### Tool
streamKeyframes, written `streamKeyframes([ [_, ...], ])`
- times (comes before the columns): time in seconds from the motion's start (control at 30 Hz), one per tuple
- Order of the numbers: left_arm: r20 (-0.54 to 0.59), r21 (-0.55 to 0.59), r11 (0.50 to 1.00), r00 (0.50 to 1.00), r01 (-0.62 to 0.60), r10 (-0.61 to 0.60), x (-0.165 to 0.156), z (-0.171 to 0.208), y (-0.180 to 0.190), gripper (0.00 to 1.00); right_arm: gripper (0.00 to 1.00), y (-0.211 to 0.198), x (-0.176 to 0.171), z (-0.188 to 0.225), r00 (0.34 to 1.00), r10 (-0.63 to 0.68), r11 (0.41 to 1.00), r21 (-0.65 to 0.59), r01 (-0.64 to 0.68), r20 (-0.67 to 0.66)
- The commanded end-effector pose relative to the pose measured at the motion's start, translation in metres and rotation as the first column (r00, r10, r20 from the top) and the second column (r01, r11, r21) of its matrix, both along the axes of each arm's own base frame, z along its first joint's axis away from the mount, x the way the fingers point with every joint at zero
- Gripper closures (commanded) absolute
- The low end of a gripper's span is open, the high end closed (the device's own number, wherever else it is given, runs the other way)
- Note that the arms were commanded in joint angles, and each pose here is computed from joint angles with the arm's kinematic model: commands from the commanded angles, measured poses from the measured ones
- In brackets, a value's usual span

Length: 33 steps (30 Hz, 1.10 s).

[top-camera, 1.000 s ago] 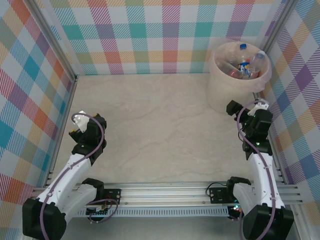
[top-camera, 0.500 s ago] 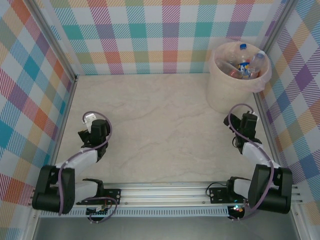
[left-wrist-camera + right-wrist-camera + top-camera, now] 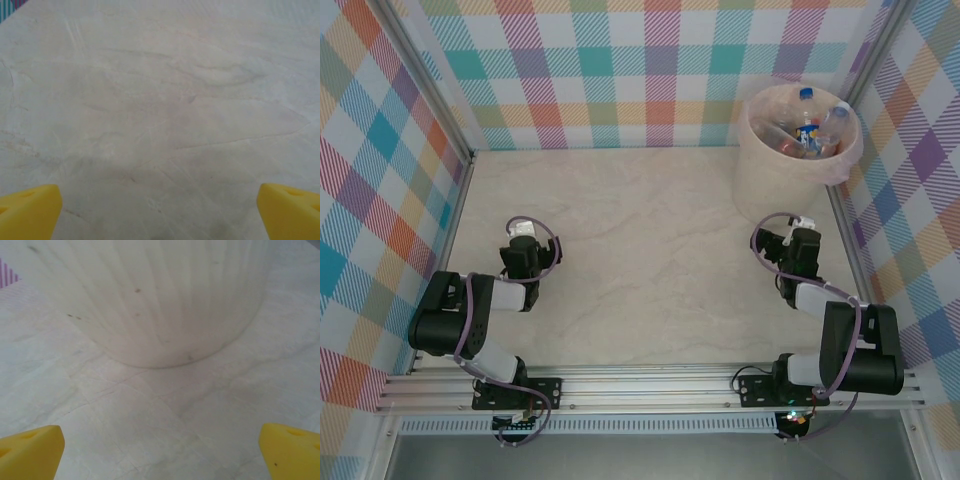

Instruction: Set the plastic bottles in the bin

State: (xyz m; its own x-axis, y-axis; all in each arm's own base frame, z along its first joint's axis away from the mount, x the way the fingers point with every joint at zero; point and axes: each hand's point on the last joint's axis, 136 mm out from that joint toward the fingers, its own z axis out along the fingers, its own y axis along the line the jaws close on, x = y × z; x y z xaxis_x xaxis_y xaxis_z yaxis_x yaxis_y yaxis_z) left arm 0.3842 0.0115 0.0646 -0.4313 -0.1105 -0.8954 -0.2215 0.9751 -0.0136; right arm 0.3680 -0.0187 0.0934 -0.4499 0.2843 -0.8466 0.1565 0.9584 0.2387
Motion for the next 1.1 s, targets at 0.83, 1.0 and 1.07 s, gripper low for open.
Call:
streamKeyframes([
  [0.83, 0.083, 0.018, 0.999, 0.996, -0.041, 0.039, 0.006, 0.019, 0.005, 0.0, 0.0, 0.046, 0.028, 0.0, 0.947, 0.297, 0.949, -0.148, -0.279, 0.119],
  [1.0, 0.083, 0.018, 0.999, 0.996, -0.041, 0.039, 0.006, 0.019, 0.005, 0.0, 0.0, 0.046, 0.029, -0.001, 0.949, 0.296, 0.949, -0.148, -0.278, 0.114],
  [1.07, 0.082, 0.018, 0.999, 0.996, -0.042, 0.04, 0.006, 0.019, 0.005, 0.0, 0.0, 0.046, 0.029, -0.002, 0.949, 0.296, 0.949, -0.147, -0.279, 0.109],
])
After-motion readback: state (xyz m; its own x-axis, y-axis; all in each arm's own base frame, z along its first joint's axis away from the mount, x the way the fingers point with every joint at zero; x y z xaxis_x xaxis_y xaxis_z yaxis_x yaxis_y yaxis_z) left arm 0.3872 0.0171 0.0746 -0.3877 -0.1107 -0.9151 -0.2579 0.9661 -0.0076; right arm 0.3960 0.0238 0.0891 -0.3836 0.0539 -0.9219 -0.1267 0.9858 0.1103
